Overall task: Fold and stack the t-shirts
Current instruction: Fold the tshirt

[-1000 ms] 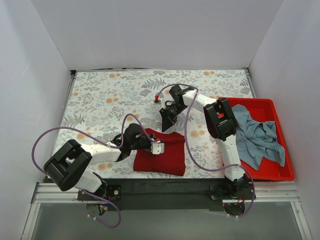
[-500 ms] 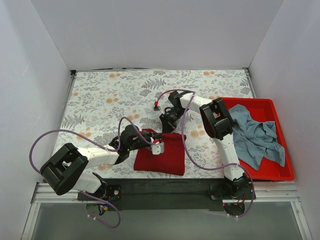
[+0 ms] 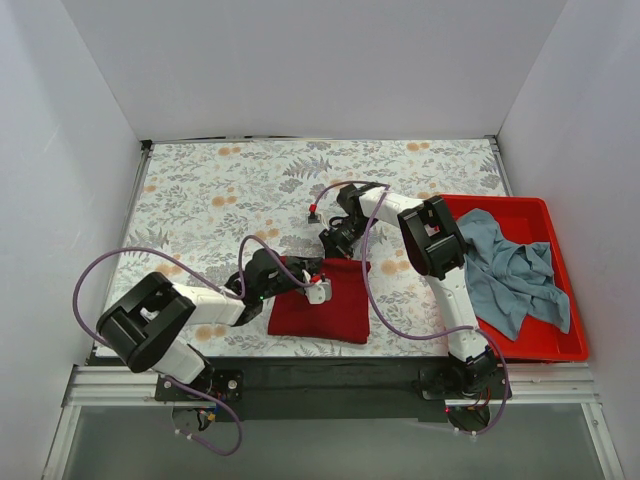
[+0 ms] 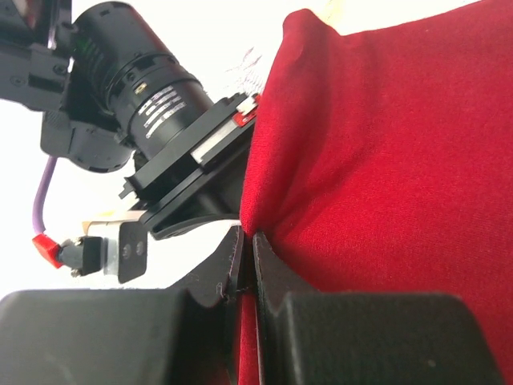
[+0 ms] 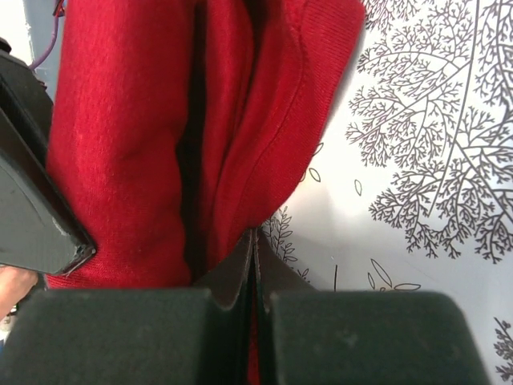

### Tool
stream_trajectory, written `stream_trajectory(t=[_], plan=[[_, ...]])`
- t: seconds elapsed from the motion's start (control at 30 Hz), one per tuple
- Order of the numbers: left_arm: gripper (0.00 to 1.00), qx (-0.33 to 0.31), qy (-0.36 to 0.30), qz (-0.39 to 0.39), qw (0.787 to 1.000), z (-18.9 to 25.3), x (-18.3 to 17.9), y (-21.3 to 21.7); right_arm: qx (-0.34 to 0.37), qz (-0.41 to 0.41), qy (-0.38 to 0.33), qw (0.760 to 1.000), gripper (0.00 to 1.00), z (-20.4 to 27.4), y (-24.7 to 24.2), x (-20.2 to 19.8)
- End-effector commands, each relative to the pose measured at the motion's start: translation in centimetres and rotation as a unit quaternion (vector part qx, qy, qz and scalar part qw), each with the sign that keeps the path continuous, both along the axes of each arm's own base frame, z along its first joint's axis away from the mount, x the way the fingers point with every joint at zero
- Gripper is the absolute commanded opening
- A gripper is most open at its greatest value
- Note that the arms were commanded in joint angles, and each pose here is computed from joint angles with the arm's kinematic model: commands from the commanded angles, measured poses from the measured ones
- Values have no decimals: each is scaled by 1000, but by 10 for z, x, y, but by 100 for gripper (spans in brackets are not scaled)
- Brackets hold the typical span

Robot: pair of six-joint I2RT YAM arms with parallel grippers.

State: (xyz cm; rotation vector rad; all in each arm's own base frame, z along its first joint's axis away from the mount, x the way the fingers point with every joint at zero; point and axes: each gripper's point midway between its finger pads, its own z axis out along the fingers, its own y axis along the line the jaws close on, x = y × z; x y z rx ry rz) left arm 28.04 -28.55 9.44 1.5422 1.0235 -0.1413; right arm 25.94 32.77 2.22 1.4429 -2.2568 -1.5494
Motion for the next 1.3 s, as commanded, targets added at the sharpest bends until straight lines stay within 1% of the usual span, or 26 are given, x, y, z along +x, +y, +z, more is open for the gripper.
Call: stream_trajectory(t=[0.0, 0.27, 0.37, 0.53, 0.83, 0.9, 0.93, 0.97, 1.0, 1.07, 1.1, 1.13, 1.17, 1.2, 1.23, 1.27], plan=[[0, -34, -59, 17, 998, 36, 21, -4, -27, 18, -5, 999, 1, -20, -9, -6], [0, -40, -84, 8, 996, 37, 22, -6, -24, 18, 1, 1000, 1, -20, -8, -7], [0, -55, -108, 10, 993, 44, 24, -6, -24, 19, 3, 1000, 1, -20, -8, -8], [0, -67, -130, 17, 989, 53, 27, -5, -24, 21, 5, 999, 1, -20, -8, -8], [0, -49, -131, 31, 990, 39, 31, 1, -21, 19, 5, 1000, 1, -17, -5, -3], [9, -47, -131, 38, 990, 38, 34, 2, -26, 19, -3, 999, 1, -15, -6, 0], [16, -48, -132, 44, 989, 40, 36, 4, -26, 14, -9, 1000, 1, -11, -4, 6], [28, -51, -132, 48, 989, 43, 37, 4, -31, 12, -19, 999, 3, -10, -5, 11], [33, -48, -127, 49, 989, 42, 36, 5, -33, 9, -25, 999, 4, -6, -4, 14], [39, -57, -125, 51, 989, 54, 34, 7, -38, -1, -47, 998, 8, 3, -2, 28], [40, -49, -109, 52, 992, 51, 32, 8, -41, -4, -55, 998, 9, 6, -2, 33], [40, -67, -104, 56, 991, 66, 30, 10, -43, -6, -79, 996, 9, 13, -1, 42], [41, -72, -98, 56, 991, 73, 28, 10, -46, -7, -90, 995, 12, 17, 0, 45], [43, -55, -65, 57, 995, 62, 24, 13, -47, -9, -102, 994, 15, 21, 0, 50], [44, -55, -48, 60, 996, 63, 21, 14, -58, -11, -121, 991, 16, 24, -1, 57], [44, -85, -31, 66, 994, 86, 18, 14, -58, -18, -142, 988, 19, 33, 1, 68]])
